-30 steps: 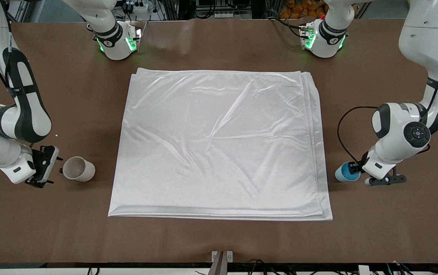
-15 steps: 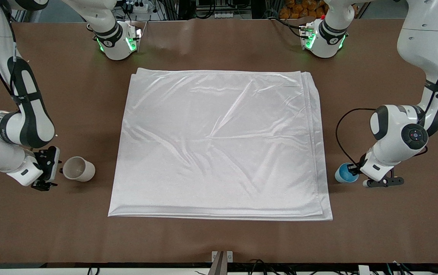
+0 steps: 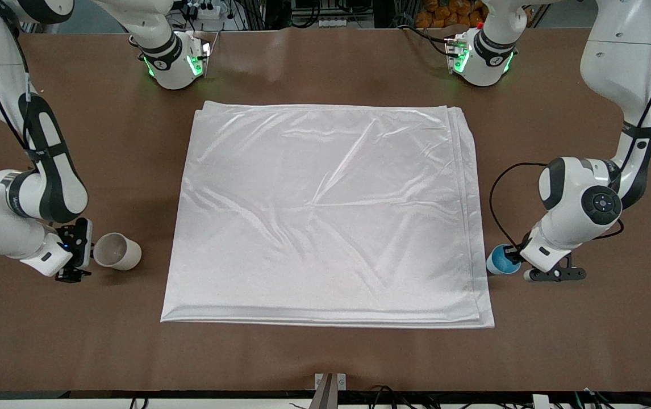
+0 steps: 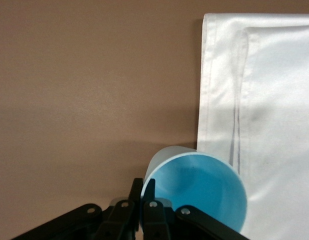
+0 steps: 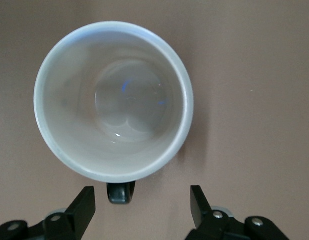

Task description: Place blue cup into white mug on cloth

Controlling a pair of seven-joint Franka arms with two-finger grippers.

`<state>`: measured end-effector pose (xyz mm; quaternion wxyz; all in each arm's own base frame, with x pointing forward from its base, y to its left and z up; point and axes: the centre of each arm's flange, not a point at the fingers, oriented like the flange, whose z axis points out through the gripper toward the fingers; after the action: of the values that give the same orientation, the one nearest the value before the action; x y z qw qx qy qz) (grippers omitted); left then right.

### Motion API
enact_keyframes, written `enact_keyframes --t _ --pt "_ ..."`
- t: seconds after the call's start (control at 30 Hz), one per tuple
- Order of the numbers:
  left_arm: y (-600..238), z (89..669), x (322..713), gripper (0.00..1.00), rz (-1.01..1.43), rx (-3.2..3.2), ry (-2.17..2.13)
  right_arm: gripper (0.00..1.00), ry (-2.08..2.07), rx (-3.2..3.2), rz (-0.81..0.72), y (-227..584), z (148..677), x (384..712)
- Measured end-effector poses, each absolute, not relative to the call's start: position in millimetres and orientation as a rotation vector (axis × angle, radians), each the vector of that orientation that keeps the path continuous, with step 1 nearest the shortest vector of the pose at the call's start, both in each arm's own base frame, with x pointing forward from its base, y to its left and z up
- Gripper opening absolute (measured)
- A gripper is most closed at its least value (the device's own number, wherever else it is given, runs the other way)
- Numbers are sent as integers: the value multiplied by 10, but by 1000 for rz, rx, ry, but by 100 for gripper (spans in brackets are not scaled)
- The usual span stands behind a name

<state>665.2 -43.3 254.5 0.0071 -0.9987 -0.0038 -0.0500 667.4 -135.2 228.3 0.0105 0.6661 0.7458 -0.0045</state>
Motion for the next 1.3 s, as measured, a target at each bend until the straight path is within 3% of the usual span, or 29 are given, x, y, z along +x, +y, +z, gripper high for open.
enact_keyframes --t 0.3,0.37,0.47,0.53,0.63,0.73,0.83,0.97,1.07,1.2,1.3 --pt "-528 3294 6833 4 -52 -3107 -4 83 2337 2077 -18 -1352 2224 6667" --pt "-594 3483 6819 4 -52 -3107 9 77 2341 2074 -19 -1353 2211 6665" --pt "-712 3725 6769 4 -50 -3108 35 77 2359 2057 -21 -1354 2192 6662" --pt "-796 3878 6726 4 -49 -3108 54 66 2367 2050 -22 -1356 2178 6660" --pt "-899 4086 6668 4 -48 -3107 77 65 2378 2042 -24 -1359 2155 6655" --pt "-973 4258 6623 4 -54 -3106 93 55 2384 2042 -28 -1371 2124 6641" --pt "-1029 4371 6594 4 -57 -3106 106 54 2387 2042 -30 -1388 2108 6632" --pt "-1079 4438 6583 4 -64 -3108 117 35 2395 2033 -30 -1392 2106 6630" --pt "-1123 4445 6576 4 -65 -3114 100 35 2404 2024 -28 -1378 2106 6633" --pt "-1230 4453 6555 4 -66 -3122 66 19 2411 2017 -24 -1342 2108 6642" --pt "-1348 4460 6526 4 -62 -3129 54 19 2412 2019 -18 -1326 2109 6645"
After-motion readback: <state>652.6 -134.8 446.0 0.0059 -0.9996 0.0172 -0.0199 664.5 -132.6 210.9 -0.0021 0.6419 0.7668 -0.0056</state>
